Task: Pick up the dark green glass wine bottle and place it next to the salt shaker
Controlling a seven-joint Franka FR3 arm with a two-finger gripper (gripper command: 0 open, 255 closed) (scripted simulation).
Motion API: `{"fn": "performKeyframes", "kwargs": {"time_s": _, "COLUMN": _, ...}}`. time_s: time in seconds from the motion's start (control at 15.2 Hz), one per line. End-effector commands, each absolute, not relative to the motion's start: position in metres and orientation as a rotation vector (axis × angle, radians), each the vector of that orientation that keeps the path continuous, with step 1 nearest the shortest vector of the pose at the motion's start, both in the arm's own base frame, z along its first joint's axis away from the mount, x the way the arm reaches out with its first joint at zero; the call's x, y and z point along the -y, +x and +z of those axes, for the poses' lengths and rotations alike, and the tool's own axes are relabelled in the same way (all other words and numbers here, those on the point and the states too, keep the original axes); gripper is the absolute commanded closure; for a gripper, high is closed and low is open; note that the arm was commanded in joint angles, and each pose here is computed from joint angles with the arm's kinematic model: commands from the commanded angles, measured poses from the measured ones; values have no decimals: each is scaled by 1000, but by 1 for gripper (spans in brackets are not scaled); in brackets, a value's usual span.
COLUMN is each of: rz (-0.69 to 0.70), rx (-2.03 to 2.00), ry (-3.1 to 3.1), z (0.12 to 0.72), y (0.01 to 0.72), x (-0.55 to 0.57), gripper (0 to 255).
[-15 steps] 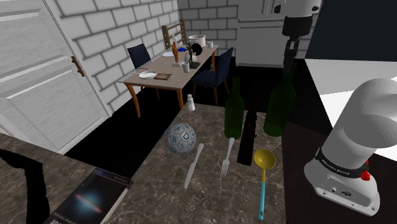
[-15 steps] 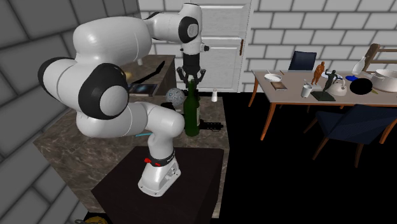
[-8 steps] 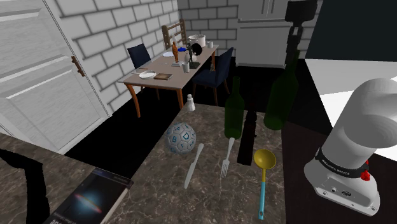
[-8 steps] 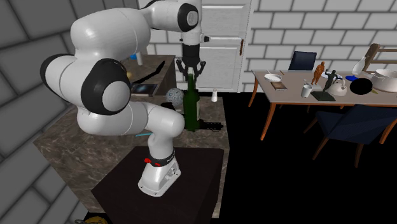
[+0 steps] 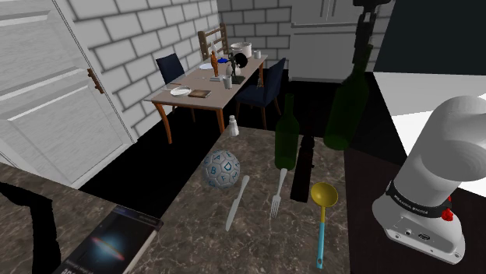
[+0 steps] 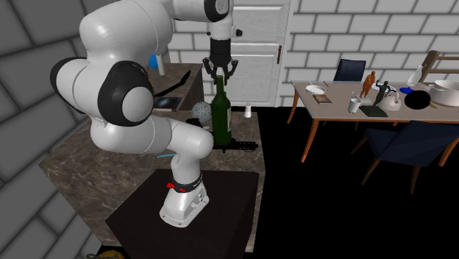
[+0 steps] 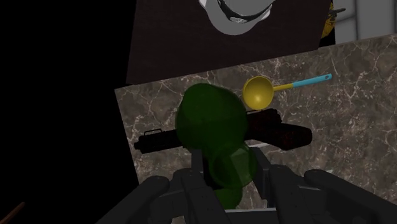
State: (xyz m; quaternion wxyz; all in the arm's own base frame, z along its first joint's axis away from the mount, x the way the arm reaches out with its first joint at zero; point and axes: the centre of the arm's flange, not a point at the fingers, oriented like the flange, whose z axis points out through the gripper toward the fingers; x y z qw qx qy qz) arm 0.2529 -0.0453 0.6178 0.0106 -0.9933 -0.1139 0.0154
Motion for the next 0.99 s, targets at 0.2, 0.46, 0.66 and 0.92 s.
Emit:
{"fn": "performKeyframes", "kwargs": {"time_s": 0.2, "rz": 48, "rx": 356, "ry": -3100, "z": 645, "y": 253, "x": 46, "gripper": 255}}
{"fn": "performKeyframes", "kwargs": {"time_s": 0.46, "rz": 48, "rx": 356, "ry": -3100, "z": 666, "y": 253, "x": 46, "gripper": 255}}
{"fn": "performKeyframes", "kwargs": {"time_s": 0.66, "rz": 48, "rx": 356, "ry": -3100, "z": 682, "y": 253, "x": 46, "gripper": 255}}
{"fn": "performKeyframes", "kwargs": {"time_s": 0.92, "rz": 48, "rx": 356, "ry": -3100, "z": 703, "y": 253, "x": 46, "gripper": 255}}
